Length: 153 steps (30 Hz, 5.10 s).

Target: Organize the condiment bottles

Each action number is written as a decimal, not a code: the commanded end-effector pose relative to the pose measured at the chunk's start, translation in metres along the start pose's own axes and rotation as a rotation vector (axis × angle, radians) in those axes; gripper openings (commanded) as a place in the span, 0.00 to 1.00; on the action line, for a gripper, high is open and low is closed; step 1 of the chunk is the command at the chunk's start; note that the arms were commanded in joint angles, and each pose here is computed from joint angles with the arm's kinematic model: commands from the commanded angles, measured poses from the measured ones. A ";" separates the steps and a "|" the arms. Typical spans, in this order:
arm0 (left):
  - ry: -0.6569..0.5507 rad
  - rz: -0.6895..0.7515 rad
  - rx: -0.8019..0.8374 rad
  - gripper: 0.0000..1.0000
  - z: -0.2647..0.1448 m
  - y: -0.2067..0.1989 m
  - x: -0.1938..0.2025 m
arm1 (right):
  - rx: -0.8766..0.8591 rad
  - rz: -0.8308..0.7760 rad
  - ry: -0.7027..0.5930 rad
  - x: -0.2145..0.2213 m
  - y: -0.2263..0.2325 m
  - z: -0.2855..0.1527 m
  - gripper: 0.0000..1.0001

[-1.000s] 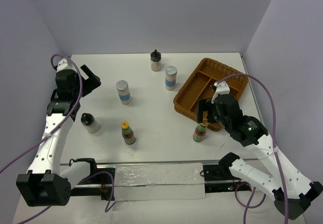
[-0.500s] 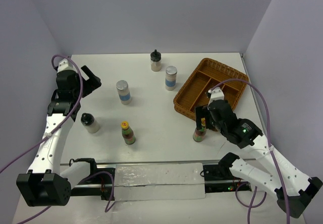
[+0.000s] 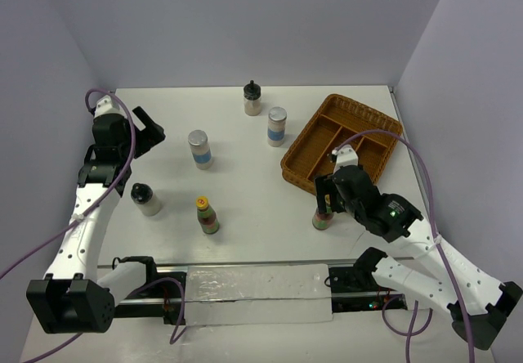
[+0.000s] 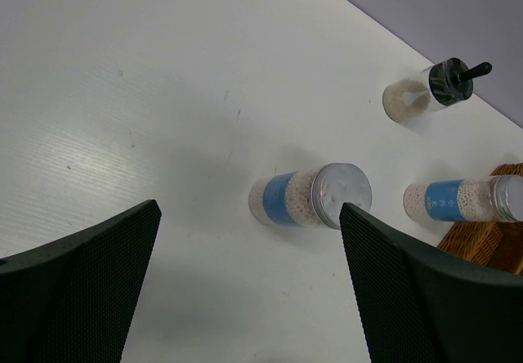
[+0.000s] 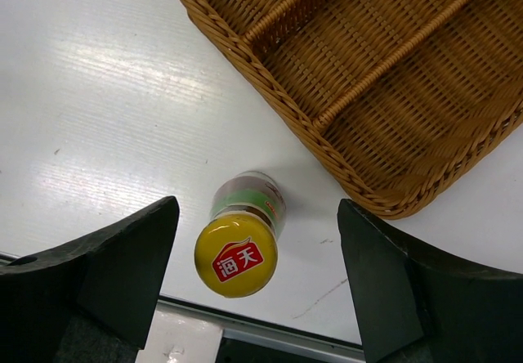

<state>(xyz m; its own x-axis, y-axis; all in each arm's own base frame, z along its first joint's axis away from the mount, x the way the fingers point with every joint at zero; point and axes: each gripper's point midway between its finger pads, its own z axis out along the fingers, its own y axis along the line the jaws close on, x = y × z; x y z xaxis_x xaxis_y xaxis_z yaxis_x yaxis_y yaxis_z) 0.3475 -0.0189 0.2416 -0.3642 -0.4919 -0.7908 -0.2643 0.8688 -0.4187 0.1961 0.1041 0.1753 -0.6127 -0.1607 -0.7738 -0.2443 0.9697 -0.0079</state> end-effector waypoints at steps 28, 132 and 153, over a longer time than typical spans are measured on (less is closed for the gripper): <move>-0.015 0.000 0.024 0.99 0.004 -0.008 -0.003 | -0.024 -0.021 -0.022 0.000 0.012 0.010 0.66; -0.093 0.078 0.068 1.00 -0.002 -0.020 -0.028 | 0.812 0.543 -0.472 -0.287 -0.278 0.062 0.09; -0.136 0.055 0.061 1.00 -0.019 -0.019 -0.039 | 0.707 0.518 -0.405 -0.299 -0.277 0.135 0.09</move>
<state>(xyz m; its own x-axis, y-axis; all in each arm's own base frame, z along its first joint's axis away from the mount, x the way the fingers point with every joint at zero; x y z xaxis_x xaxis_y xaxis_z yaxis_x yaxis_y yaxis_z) 0.3481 -0.0178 0.2657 -0.3091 -0.4313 -0.8476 -0.2092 0.9002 -0.3818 0.5290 -0.0917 0.2634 -0.3492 0.2660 -0.8985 0.5912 0.8064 0.0089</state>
